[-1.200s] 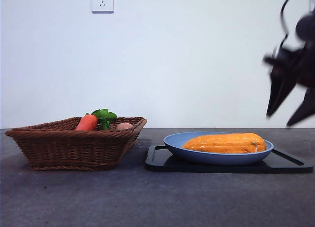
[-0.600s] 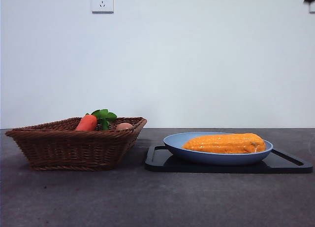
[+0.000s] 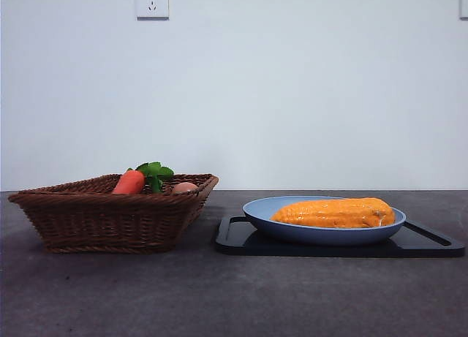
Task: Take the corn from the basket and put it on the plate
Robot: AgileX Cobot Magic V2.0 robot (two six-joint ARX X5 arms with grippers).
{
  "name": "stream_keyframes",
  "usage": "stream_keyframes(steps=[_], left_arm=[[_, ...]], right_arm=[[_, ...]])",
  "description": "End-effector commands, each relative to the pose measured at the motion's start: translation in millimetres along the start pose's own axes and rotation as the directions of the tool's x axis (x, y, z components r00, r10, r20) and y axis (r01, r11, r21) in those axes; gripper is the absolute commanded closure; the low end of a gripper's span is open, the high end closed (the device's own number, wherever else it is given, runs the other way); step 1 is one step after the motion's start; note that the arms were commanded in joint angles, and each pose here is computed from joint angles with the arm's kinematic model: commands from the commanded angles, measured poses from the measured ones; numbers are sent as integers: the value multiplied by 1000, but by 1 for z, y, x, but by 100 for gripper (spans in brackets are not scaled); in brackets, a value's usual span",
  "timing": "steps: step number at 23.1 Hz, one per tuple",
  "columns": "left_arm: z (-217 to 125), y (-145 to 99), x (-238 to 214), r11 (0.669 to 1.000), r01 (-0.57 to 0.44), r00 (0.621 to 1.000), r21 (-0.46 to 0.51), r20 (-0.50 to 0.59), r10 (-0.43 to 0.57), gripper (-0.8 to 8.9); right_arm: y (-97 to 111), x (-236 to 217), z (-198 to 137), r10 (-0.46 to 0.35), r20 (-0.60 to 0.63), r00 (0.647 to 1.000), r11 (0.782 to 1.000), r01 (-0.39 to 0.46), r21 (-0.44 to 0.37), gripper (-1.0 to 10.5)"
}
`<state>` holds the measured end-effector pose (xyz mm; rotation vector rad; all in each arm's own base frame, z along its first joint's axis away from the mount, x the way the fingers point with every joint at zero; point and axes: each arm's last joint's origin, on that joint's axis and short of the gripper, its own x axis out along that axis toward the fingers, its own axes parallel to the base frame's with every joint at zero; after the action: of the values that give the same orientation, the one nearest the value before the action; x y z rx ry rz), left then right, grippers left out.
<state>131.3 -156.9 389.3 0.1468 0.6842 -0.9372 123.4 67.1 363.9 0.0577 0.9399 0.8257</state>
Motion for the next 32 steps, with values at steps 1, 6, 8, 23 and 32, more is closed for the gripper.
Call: stream_keyframes(steps=[1, 6, 8, 23, 32], left_arm=[[4, -1, 2, 1000, 2, 1000, 8, 12, -2, 807], [4, -1, 2, 1000, 4, 1000, 9, 18, -4, 807], [4, -1, 2, 1000, 4, 1000, 9, 18, -4, 807], [0, 47, -68, 910, -403, 828, 92, 460, 320, 807], [-101, 70, -87, 679, -722, 462, -137, 635, 619, 807]], right_arm=[[2, -2, 4, 6, 24, 1000, 1000, -5, -8, 945], [2, -2, 5, 3, 33, 999, 1000, -3, -13, 945], [2, -2, 5, 3, 33, 999, 1000, -3, -13, 945], [2, -2, 5, 3, 33, 999, 1000, -2, -13, 945], [2, -2, 5, 3, 33, 999, 1000, -3, -13, 945]])
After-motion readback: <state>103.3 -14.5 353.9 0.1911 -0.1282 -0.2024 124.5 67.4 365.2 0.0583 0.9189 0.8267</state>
